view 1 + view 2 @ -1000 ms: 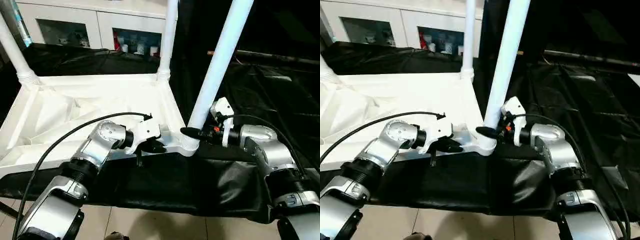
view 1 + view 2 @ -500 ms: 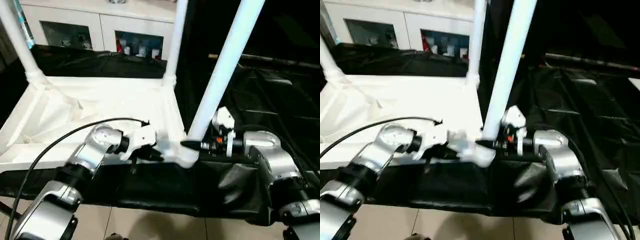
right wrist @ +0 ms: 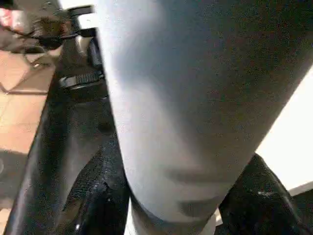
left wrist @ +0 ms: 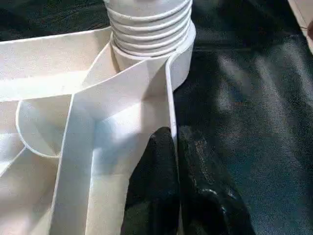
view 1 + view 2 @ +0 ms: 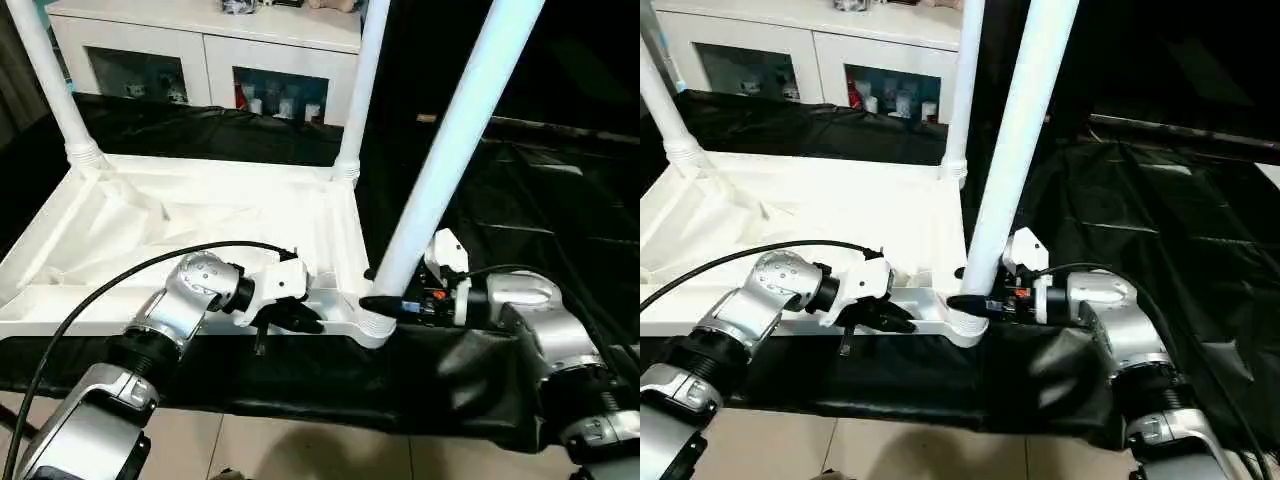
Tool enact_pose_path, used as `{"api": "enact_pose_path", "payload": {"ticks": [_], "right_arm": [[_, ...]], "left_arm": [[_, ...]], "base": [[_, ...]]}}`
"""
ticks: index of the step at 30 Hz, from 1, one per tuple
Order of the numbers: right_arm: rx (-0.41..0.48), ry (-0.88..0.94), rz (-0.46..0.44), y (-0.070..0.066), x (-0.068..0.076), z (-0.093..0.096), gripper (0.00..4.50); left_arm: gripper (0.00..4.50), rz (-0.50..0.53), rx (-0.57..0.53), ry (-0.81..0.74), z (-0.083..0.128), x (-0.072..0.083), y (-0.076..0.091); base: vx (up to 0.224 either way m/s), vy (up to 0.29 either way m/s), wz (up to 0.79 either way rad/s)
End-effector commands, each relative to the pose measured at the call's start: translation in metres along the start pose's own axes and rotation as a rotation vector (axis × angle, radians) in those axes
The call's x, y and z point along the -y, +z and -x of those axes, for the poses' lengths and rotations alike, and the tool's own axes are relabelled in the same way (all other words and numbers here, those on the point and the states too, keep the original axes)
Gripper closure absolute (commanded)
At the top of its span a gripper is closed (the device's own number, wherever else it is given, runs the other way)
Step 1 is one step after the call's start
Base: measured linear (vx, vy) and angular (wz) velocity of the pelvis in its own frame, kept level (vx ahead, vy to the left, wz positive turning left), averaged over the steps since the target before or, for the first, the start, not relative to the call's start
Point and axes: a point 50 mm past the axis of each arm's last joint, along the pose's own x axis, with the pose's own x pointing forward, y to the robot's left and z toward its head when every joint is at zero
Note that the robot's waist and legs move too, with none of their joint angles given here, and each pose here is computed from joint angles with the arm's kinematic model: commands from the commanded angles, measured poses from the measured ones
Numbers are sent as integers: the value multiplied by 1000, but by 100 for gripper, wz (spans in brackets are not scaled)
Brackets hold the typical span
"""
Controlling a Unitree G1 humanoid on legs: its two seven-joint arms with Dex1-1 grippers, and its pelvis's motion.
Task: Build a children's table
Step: Rotate leg to tighten
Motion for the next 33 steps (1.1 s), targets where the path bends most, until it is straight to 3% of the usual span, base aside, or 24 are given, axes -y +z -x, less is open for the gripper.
{"api": "enact_pose_path", "payload": {"ticks": [1,3,11,13,16,18,24,33], "right_arm": [[-267,-229,-150,-60,2,10,262],[-265,-388,-154,-61,15,10,262],[-251,-729,-185,-57,37,2,262],[-244,-872,-246,-55,45,-7,262],[-236,-979,-307,-52,49,-14,262],[-235,-1009,-341,-52,50,-17,262],[-261,-995,-318,-48,49,-30,262],[-288,-964,-271,-45,48,-36,262]], "left_arm": [[450,-80,40,22,-5,-10,23],[450,-15,29,101,-6,-18,23],[450,179,59,250,-21,-33,34],[450,271,38,329,-32,-38,38],[450,310,4,382,-40,-39,42],[450,319,9,389,-44,-37,46],[450,330,13,424,-45,-34,56],[450,304,-39,515,-31,-42,40]], "base": [[0,0,0],[-57,19,-18],[-70,19,-14],[14,7,-40],[14,44,-27],[0,0,0],[0,0,0],[59,-60,-6]]}}
